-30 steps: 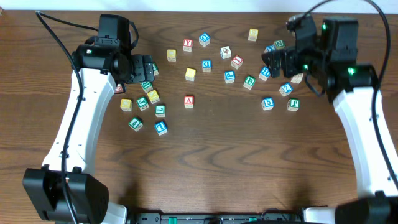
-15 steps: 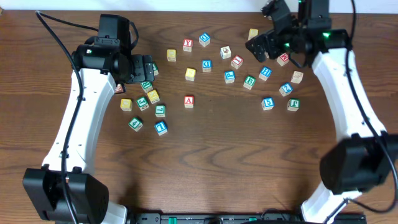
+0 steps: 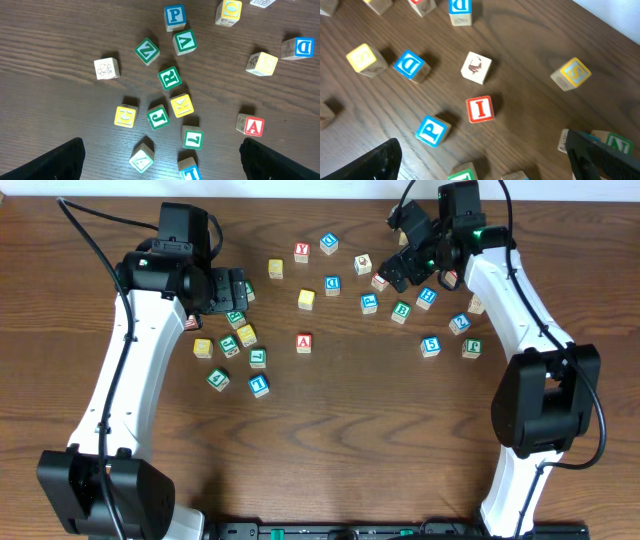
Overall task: Spell out AI2
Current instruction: 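Reach the right gripper over the red I block and grasp it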
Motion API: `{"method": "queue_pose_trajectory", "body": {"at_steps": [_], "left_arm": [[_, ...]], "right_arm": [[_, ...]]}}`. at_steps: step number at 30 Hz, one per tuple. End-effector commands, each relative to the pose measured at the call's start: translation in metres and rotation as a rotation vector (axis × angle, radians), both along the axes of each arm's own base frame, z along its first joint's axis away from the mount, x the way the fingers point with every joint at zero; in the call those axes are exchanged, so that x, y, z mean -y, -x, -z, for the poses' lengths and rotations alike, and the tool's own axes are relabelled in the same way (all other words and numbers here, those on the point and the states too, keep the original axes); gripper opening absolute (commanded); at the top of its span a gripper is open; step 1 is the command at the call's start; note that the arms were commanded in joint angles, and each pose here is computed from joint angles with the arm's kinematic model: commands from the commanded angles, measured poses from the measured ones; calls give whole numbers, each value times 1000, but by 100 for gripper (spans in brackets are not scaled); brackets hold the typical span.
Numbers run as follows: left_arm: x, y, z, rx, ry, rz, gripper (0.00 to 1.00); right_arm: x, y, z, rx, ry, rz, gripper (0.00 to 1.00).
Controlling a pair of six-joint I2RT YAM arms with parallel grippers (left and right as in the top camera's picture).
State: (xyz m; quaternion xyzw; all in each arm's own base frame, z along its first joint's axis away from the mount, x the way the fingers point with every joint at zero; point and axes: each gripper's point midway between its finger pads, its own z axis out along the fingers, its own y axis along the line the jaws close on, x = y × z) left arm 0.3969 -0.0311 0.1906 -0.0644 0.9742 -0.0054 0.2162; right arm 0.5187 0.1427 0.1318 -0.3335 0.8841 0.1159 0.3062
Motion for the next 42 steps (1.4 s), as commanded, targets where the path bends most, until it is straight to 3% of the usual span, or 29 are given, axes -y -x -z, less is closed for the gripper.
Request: {"method": "queue_pose_trajectory", "body": {"at_steps": [1, 3, 5, 10, 19, 31, 42], "left_arm": [[-4, -3, -11, 30, -12, -5, 98], [-4, -3, -11, 30, -11, -5, 98], [-4, -3, -11, 30, -11, -5, 98], [-4, -3, -11, 30, -12, -5, 97], [-4, -3, -11, 30, -12, -5, 98], [-4, -3, -11, 30, -12, -5, 98], [-4, -3, -11, 30, -12, -5, 98]], "right_arm": [[-13, 2, -12, -9, -68, -3, 99], [-15, 3, -13, -14, -82, -8, 99], [-13, 1, -13, -11, -74, 3, 87], [3, -17, -2, 8, 13, 187, 85], [-13, -23, 12, 72, 176, 240, 77], [-18, -26, 86, -44, 172, 281, 59], [-17, -31, 103, -58, 149, 321, 58]]}}
